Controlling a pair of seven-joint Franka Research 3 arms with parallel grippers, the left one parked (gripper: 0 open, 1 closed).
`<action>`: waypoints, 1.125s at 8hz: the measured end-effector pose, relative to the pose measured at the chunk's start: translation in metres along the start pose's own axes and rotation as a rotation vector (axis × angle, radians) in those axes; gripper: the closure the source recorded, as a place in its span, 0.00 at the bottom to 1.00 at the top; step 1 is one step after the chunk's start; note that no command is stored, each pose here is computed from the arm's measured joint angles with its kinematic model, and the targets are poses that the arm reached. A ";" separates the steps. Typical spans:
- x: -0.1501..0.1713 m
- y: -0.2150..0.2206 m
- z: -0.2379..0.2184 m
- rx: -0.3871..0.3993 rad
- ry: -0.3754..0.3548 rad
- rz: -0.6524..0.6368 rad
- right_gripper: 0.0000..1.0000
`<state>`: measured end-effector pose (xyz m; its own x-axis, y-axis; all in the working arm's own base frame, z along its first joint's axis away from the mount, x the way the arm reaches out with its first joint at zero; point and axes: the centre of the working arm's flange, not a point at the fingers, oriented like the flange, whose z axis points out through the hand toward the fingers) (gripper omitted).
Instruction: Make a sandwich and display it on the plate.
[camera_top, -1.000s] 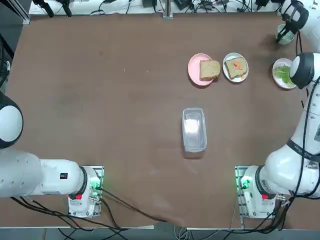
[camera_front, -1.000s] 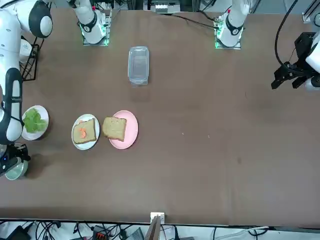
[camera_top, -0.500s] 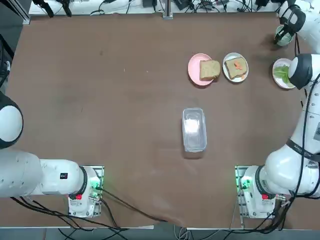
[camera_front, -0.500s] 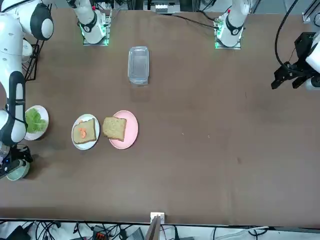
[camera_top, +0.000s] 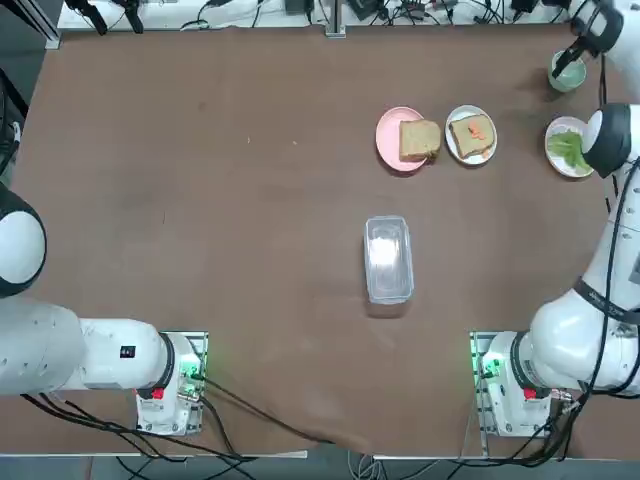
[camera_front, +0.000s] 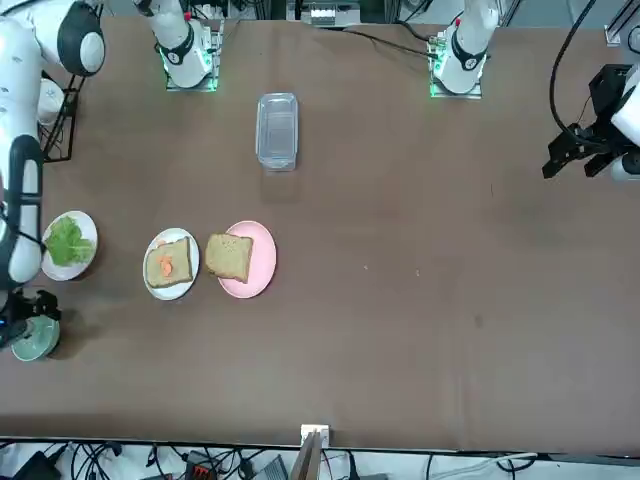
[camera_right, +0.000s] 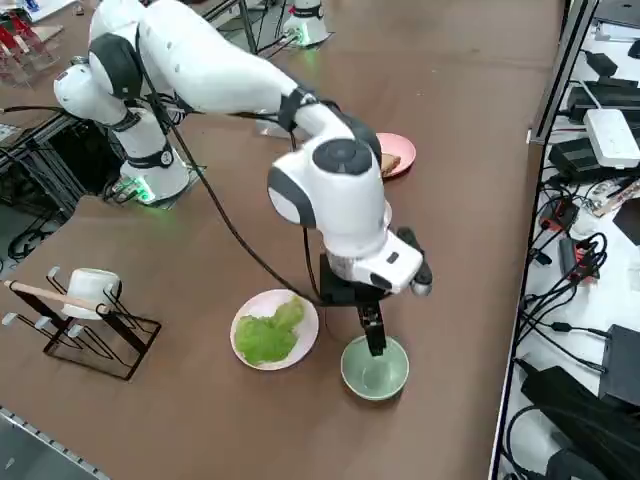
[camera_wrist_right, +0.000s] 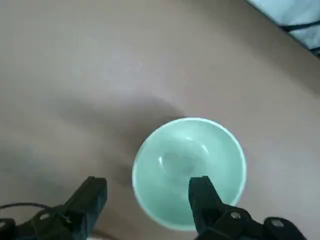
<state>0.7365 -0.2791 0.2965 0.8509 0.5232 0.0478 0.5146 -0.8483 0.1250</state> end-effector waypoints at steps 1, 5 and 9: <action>-0.006 -0.001 -0.032 0.037 -0.019 0.001 0.00; -0.102 -0.021 -0.043 0.137 -0.081 0.102 0.02; -0.183 -0.060 -0.003 0.123 -0.094 0.211 0.07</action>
<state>0.5498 -0.3240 0.2829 0.9439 0.3284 -0.0332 0.3286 -0.9445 0.0001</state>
